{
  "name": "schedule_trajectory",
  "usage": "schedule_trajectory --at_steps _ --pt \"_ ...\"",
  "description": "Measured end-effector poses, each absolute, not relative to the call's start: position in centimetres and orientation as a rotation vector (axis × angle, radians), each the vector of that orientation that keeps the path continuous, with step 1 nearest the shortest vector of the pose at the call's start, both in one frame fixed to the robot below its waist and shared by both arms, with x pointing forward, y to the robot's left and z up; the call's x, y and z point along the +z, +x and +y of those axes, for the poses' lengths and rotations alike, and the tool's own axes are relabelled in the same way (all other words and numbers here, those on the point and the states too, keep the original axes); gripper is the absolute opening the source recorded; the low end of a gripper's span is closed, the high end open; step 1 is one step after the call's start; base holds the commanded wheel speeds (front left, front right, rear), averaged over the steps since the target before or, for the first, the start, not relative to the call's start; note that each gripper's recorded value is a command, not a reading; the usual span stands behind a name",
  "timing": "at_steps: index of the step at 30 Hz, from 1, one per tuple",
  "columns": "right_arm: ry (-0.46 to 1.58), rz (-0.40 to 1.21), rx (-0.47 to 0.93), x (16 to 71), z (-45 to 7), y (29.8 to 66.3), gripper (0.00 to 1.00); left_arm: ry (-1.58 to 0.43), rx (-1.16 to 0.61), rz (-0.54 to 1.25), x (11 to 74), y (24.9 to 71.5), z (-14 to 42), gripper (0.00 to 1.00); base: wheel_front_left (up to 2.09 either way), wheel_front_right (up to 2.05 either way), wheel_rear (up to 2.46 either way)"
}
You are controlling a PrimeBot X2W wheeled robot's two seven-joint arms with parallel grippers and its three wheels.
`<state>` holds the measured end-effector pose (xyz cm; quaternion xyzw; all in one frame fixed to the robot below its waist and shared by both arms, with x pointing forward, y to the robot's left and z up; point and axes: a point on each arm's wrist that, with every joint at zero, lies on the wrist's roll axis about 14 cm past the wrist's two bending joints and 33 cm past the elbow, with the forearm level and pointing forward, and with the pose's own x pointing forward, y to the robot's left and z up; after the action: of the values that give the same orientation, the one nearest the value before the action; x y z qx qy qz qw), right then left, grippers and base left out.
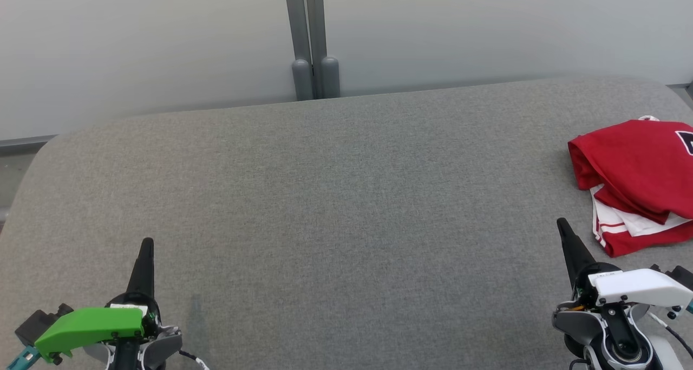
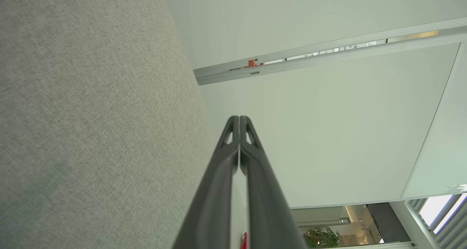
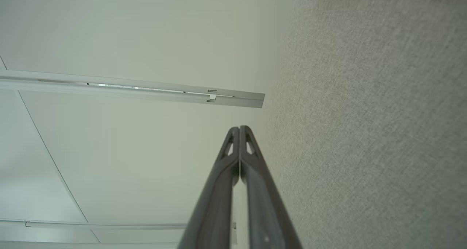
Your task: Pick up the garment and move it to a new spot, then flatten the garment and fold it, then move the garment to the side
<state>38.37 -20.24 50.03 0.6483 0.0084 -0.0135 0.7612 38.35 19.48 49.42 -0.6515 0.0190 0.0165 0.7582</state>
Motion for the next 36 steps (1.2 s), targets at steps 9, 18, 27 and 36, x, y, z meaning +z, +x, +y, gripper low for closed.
schedule_trajectory --at_steps 9,18,27,36 --pt "1.476 0.013 -0.021 50.23 -20.12 38.56 0.0 -1.478 0.026 0.032 49.78 38.53 19.62 0.0 0.0 0.0 0.0" --pt "1.535 0.011 -0.014 50.32 -20.02 38.69 0.0 -1.534 0.02 0.024 49.98 38.6 19.79 0.0 0.0 0.0 0.0" --pt "1.573 0.008 -0.009 50.41 -19.99 38.78 0.0 -1.576 0.01 0.011 50.34 38.75 19.94 0.0 0.0 0.0 0.0" --pt "1.573 0.007 -0.008 50.42 -19.99 38.78 0.0 -1.577 0.01 0.011 50.35 38.75 19.94 0.0 0.0 0.0 0.0"
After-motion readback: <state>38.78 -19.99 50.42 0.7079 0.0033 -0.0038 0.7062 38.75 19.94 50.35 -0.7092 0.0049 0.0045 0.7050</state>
